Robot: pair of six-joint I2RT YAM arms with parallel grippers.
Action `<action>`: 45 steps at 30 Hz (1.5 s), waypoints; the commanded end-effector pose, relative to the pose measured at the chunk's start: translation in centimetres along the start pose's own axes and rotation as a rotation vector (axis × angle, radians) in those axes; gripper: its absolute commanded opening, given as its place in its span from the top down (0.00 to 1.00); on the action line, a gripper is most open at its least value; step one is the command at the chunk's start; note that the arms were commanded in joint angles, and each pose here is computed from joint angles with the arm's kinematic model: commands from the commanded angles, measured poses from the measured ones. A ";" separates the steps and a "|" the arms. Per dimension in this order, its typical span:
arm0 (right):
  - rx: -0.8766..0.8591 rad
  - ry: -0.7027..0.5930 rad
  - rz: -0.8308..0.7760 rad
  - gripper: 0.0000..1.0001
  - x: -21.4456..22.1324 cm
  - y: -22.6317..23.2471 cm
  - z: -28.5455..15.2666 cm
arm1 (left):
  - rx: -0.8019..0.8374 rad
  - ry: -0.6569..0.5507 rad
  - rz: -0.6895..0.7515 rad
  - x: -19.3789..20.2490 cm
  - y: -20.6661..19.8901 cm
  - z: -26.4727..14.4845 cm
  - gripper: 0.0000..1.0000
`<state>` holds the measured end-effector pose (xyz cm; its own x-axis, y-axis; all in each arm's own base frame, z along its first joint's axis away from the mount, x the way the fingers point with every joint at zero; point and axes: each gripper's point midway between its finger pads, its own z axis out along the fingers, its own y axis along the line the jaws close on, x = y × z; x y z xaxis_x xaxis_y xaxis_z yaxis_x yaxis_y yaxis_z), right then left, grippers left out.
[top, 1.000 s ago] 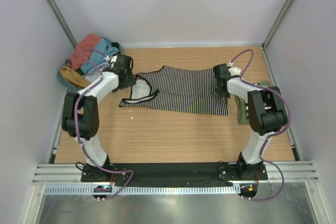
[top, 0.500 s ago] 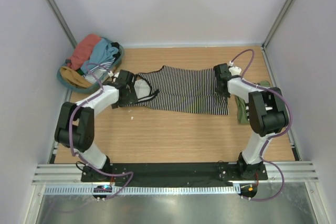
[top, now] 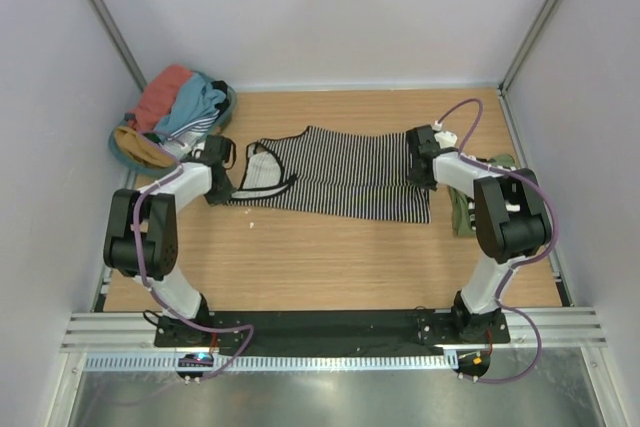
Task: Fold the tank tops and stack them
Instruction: Flatten the tank top out, then fold the tank top
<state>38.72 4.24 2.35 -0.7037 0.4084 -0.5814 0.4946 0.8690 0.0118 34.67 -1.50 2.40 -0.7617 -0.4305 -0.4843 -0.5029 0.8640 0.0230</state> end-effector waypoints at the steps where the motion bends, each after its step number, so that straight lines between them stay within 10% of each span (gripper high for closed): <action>1: -0.008 -0.049 0.026 0.99 -1.4 -0.1 -1.1 | -0.044 -0.117 -0.060 -2.2 1.9 -1.6 1.00; 16: 0.017 -0.054 0.018 0.99 1.4 -2.4 -4.7 | 0.015 -0.176 -0.303 2.0 5.9 -5.8 0.94; 19: 0.010 -0.056 0.023 0.95 2.1 -3.2 -5.2 | 0.020 -0.165 -0.316 2.8 6.1 -5.7 0.72; 21: 0.018 -0.051 0.008 0.85 2.3 -3.4 -5.0 | 0.012 -0.170 -0.319 2.7 6.2 -5.6 0.32; 27: 0.048 -0.063 0.012 0.60 1.6 -3.7 -5.2 | 0.022 -0.198 -0.308 1.0 5.5 -6.1 0.16; 31: 0.058 -0.130 0.040 0.45 -1.1 -3.9 -6.4 | 0.154 -0.228 -0.273 -2.2 1.8 -7.3 0.16; 45: 0.000 -0.168 0.076 0.59 -9.7 1.6 -2.4 | 0.550 -0.152 -0.010 -9.3 -20.6 -7.0 0.22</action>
<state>42.19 2.40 9.21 -0.5864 0.4240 -0.6902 0.5550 0.8310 0.0390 46.77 -14.21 12.39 -0.6461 -0.4568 -0.6115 -0.2753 0.8867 -0.3715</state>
